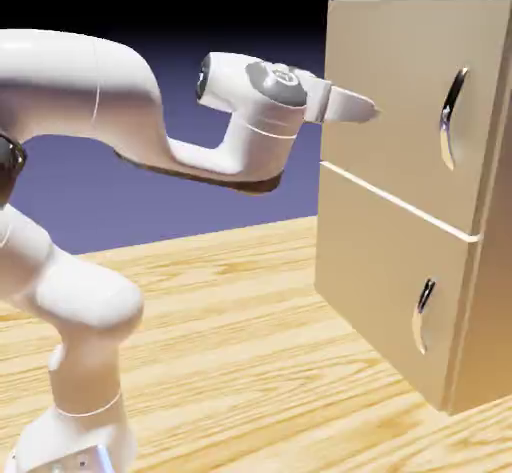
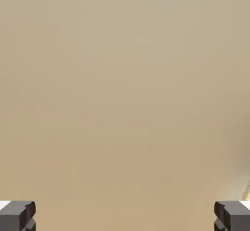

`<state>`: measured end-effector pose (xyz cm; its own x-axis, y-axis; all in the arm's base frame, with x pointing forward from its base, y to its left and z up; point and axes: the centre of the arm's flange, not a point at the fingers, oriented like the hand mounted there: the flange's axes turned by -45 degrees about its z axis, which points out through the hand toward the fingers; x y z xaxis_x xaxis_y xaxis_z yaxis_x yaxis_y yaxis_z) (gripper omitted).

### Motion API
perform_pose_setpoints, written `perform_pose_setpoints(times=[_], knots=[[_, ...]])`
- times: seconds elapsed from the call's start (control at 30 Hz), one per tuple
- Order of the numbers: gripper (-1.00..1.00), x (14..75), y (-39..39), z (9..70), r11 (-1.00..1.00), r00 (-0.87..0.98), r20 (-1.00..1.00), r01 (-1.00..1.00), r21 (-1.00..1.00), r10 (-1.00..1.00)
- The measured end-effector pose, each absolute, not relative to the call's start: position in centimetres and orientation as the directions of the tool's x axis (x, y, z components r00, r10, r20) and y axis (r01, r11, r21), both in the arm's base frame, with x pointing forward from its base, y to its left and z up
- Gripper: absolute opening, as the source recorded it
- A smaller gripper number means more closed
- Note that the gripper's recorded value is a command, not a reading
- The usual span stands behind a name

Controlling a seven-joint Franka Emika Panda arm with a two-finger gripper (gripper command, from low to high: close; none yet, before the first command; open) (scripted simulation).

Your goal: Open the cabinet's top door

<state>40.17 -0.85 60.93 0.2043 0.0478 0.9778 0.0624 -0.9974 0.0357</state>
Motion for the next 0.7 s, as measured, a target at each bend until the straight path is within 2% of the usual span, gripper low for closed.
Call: perform_pose_setpoints(times=[0.7], knots=[[0.0,44.9,-10.5,57.8,-0.999,0.006,1.0,0.04,0.001,0.001]])
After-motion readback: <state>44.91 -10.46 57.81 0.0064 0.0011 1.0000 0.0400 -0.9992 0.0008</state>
